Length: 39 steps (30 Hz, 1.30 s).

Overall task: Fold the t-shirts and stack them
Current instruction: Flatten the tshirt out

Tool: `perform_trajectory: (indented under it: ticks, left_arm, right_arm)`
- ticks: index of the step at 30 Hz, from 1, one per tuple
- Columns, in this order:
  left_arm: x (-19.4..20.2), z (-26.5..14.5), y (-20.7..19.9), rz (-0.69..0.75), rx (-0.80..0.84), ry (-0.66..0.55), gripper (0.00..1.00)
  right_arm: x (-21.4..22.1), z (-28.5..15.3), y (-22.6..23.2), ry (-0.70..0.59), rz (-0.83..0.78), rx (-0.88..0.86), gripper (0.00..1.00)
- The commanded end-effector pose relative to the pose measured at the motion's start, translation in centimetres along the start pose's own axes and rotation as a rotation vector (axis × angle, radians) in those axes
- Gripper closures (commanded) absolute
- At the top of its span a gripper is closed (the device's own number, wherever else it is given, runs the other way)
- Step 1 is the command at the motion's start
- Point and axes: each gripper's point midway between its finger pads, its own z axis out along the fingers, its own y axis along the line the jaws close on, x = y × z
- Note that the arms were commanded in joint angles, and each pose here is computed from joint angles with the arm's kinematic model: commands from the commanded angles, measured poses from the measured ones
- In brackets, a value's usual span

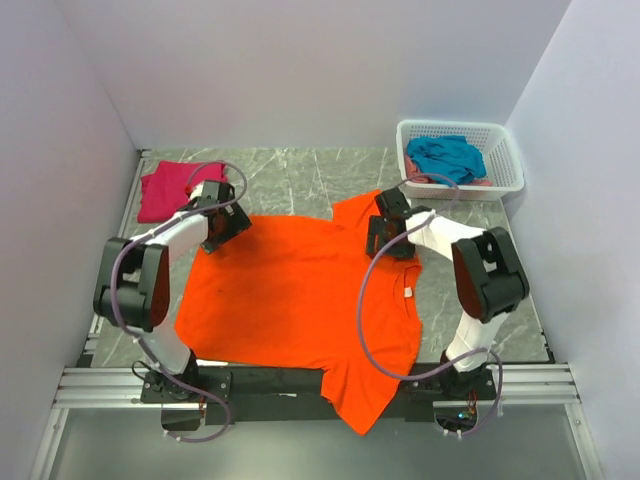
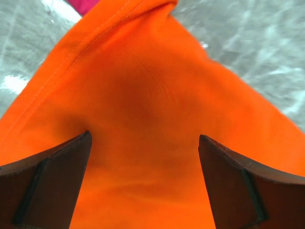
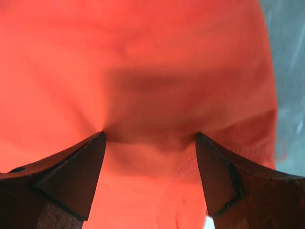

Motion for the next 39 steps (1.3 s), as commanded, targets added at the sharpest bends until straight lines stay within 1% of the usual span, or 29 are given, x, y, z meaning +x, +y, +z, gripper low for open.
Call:
perform_trajectory:
  ticks: [1,4,5,8,12,19,21,25,27,29,32,33,34,35,36,37,38,39]
  left_arm:
    - [-0.9,1.0,-1.2,0.003,0.009,-0.018,0.01]
    - [-0.7,2.0,-1.1,0.002,-0.017,-0.003,0.01]
    - [-0.4,2.6,-1.0,0.004,-0.023,0.006,0.0]
    - [-0.3,3.3,-1.7,0.008,-0.011,0.024,0.01]
    - [-1.2,4.1,-2.8,0.01,-0.003,0.017,0.01]
    - [-1.7,5.9,-4.4,0.017,0.001,0.046,0.01]
    - [-2.0,6.0,-5.0,0.015,0.012,0.049,0.01]
    - [-2.3,6.4,-5.6,0.025,0.025,0.052,0.01]
    - [-3.0,6.2,-6.2,0.032,0.029,0.043,0.01]
    - [-3.5,5.7,-6.4,0.033,0.032,0.038,0.01]
    - [-4.2,3.7,-7.2,0.023,0.08,0.019,0.01]
    - [-3.9,3.2,-7.0,0.02,0.089,0.027,0.01]
    - [-4.7,1.5,-7.4,0.009,0.113,0.003,0.01]
    - [-4.4,0.9,-7.0,0.003,0.106,0.006,0.01]
    - [-4.3,0.0,-6.4,-0.003,0.092,0.01,0.01]
    - [-4.1,-1.5,-5.5,-0.022,0.091,-0.005,0.0]
    - [-3.9,-2.3,-4.9,-0.033,0.09,-0.007,0.01]
    - [-3.5,-3.1,-4.1,-0.043,0.08,-0.008,0.01]
  right_arm:
    - [-1.0,1.3,-1.0,0.022,0.025,0.093,0.17]
    - [-2.3,1.3,-1.6,0.026,0.039,0.12,0.18]
    - [-2.3,1.3,-1.8,0.039,0.041,0.127,0.2]
    - [-3.4,1.6,-2.5,0.039,0.029,0.146,0.19]
    - [-5.2,2.2,-3.4,0.031,0.009,0.165,0.18]
    - [-9.8,3.2,-3.5,-0.01,-0.001,0.144,0.18]
    - [-10.4,3.7,-3.7,-0.007,-0.005,0.138,0.18]
    - [-12.4,3.8,-3.1,-0.042,-0.013,0.107,0.19]
    - [-12.8,3.5,-3.0,-0.051,-0.019,0.107,0.19]
    - [-13.3,2.9,-3.1,-0.068,-0.017,0.111,0.19]
    - [-14.0,1.1,-2.8,-0.105,-0.015,0.092,0.18]
    - [-14.6,-0.4,-2.5,-0.138,-0.011,0.077,0.18]
    - [-14.3,-0.9,-2.6,-0.139,-0.008,0.074,0.18]
    - [-14.3,-1.6,-2.5,-0.151,0.005,0.069,0.18]
    - [-14.7,-3.4,-2.2,-0.194,0.012,0.051,0.18]
    - [-13.6,-3.5,-1.9,-0.192,0.016,0.037,0.17]
    - [-13.8,-5.4,-1.6,-0.236,0.024,0.011,0.17]
    - [-12.1,-5.3,-1.6,-0.218,0.019,0.004,0.17]
